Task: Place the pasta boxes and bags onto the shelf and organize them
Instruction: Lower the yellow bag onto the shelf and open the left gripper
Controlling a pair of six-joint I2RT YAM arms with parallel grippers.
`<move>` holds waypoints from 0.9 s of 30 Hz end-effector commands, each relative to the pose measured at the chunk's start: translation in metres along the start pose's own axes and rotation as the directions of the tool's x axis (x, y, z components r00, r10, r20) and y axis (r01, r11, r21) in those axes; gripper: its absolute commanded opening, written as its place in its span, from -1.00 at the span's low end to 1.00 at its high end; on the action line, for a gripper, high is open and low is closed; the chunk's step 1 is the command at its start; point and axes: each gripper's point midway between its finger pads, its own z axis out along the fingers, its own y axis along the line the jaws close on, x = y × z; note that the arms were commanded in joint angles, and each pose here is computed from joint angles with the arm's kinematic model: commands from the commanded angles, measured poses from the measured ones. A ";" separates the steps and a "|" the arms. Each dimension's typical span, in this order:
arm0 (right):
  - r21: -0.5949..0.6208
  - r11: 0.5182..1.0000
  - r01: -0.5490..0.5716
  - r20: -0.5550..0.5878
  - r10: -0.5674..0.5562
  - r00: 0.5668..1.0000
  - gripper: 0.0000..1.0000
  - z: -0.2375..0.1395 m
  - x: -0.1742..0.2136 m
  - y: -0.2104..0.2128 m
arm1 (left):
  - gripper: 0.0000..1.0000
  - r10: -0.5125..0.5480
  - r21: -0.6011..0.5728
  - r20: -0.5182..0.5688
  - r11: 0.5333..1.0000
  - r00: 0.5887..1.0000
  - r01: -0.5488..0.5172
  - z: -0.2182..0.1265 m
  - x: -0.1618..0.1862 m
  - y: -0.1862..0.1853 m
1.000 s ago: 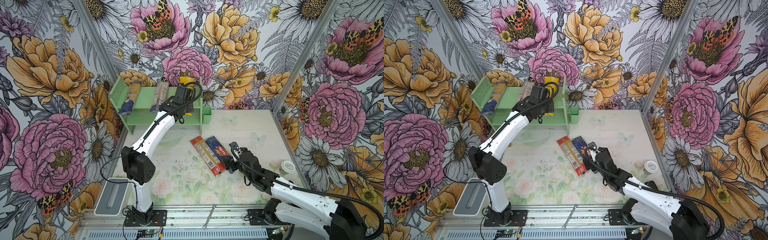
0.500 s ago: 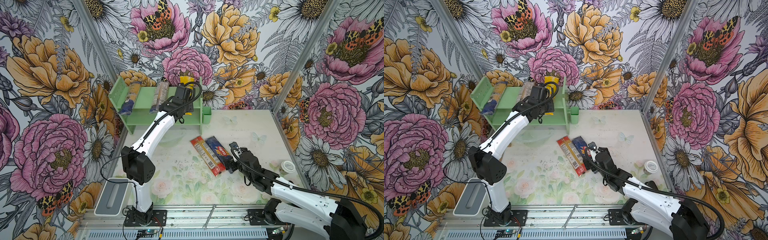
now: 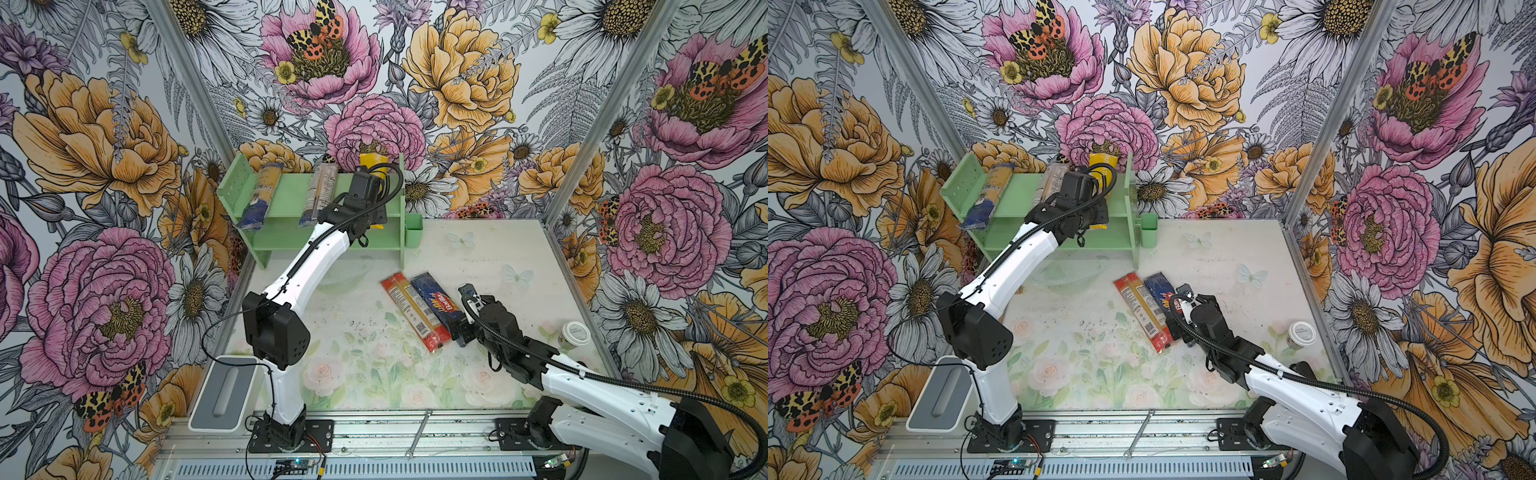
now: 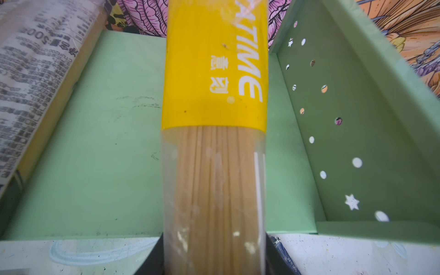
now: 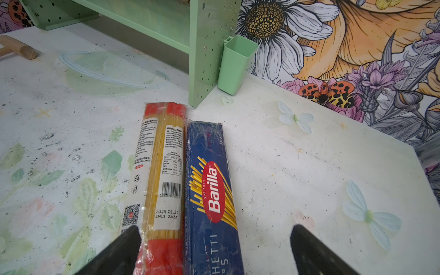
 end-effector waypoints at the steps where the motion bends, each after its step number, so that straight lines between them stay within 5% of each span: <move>1: 0.011 1.000 -0.008 0.015 0.008 1.000 0.99 -0.004 -0.004 -0.004 | -0.12 -0.042 0.016 0.095 0.999 0.995 0.041 -0.009 -0.027 0.005; 22: 0.006 1.000 0.000 0.023 -0.001 1.000 0.99 -0.003 -0.008 -0.003 | 0.32 -0.033 0.013 0.103 0.999 0.994 0.032 -0.017 -0.029 0.008; 23: 0.006 1.000 0.001 0.025 -0.001 1.000 0.99 -0.004 -0.009 -0.003 | 0.44 -0.035 0.017 0.109 0.999 0.993 0.034 -0.020 -0.031 0.008; 24: 0.005 1.000 0.001 0.026 -0.002 1.000 0.99 -0.004 -0.010 -0.003 | 0.93 -0.033 0.019 0.110 0.999 0.993 0.031 -0.020 -0.031 0.007; 27: 0.005 1.000 0.007 0.024 -0.008 1.000 0.99 -0.003 -0.010 -0.003 | 0.98 -0.041 0.043 0.140 0.998 0.989 0.036 -0.037 -0.042 0.006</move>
